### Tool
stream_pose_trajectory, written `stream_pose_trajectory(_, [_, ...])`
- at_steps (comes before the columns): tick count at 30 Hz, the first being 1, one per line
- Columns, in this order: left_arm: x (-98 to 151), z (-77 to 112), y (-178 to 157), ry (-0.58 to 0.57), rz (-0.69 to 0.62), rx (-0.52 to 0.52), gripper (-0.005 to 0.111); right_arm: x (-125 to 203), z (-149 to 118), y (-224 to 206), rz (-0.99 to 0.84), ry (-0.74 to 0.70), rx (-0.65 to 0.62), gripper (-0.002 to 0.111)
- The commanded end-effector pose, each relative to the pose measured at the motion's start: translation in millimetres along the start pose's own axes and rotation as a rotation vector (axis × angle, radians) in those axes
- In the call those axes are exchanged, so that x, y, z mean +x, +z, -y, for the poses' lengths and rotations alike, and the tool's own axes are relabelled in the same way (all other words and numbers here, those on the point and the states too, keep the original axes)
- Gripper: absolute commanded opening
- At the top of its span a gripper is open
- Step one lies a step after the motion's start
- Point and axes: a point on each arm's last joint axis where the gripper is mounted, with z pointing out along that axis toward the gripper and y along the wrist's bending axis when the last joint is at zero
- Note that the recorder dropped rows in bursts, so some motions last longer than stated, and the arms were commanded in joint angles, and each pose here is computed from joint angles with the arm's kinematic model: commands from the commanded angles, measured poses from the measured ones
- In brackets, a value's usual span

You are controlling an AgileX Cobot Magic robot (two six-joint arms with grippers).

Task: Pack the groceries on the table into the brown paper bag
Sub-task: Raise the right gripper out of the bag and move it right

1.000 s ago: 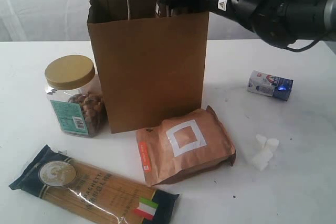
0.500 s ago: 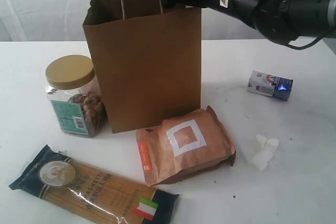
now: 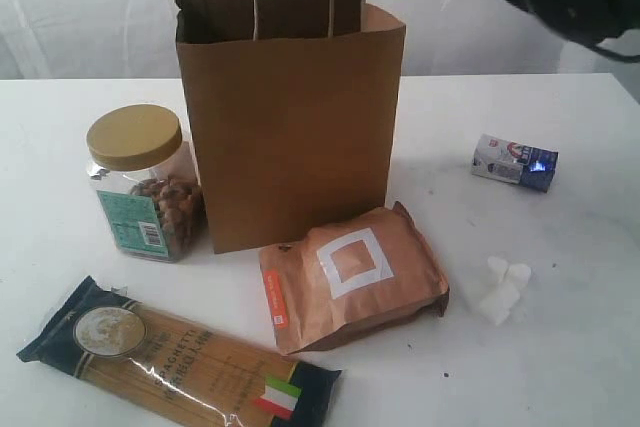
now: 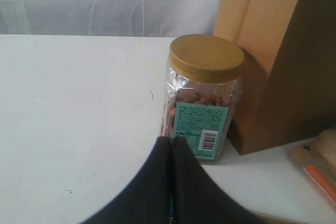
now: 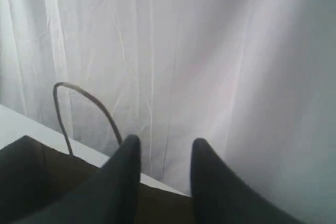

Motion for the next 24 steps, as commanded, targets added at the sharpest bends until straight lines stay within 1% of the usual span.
stream_pose_trajectory(1, [1.0,1.4,-0.5,-0.011,0.002,0.015,0.000,-13.9,13.5,-28.9,-0.149,-0.039,0.154,0.008])
stream_pose_trajectory(2, [1.0,1.4,-0.5,-0.011,0.002,0.015,0.000,-12.7,17.9,-36.5,-0.228,-0.060,0.210,0.005])
stream_pose_trajectory(3, [1.0,1.4,-0.5,-0.011,0.002,0.015,0.000,-13.4,21.0,-42.0,-0.265,-0.069,0.241,0.004])
stream_pose_trajectory(6, [1.0,1.4,-0.5,-0.011,0.002,0.015,0.000,-9.7,39.8,-64.5,-0.452,-0.106,0.397,0.003])
stream_pose_trajectory(10, [1.0,1.4,-0.5,-0.011,0.002,0.015,0.000,3.8,63.7,-84.3,-0.678,-0.141,0.525,0.003])
stream_pose_trajectory(11, [1.0,1.4,-0.5,-0.011,0.002,0.015,0.000,11.1,70.0,-88.2,-0.765,-0.168,0.524,0.003])
stream_pose_trajectory(12, [1.0,1.4,-0.5,-0.011,0.002,0.015,0.000,15.6,73.3,-89.5,-0.810,-0.181,0.512,0.003])
stream_pose_trajectory(14, [1.0,1.4,-0.5,-0.011,0.002,0.015,0.000,26.4,80.2,-90.2,-0.909,-0.252,0.456,0.000])
stream_pose_trajectory(16, [1.0,1.4,-0.5,-0.011,0.002,0.015,0.000,36.6,87.2,-89.0,-0.977,-0.298,0.407,0.000])
stream_pose_trajectory(18, [1.0,1.4,-0.5,-0.011,0.002,0.015,0.000,47.9,95.3,-86.4,-1.026,-0.313,0.377,0.000])
stream_pose_trajectory(21, [1.0,1.4,-0.5,-0.011,0.002,0.015,0.000,65.2,106.1,-75.6,-1.030,-0.300,0.354,0.000])
stream_pose_trajectory(23, [1.0,1.4,-0.5,-0.011,0.002,0.015,0.000,71.3,111.9,-64.8,-0.963,-0.346,0.332,0.000])
stream_pose_trajectory(24, [1.0,1.4,-0.5,-0.011,0.002,0.015,0.000,72.7,114.5,-57.6,-0.899,-0.381,0.322,0.000])
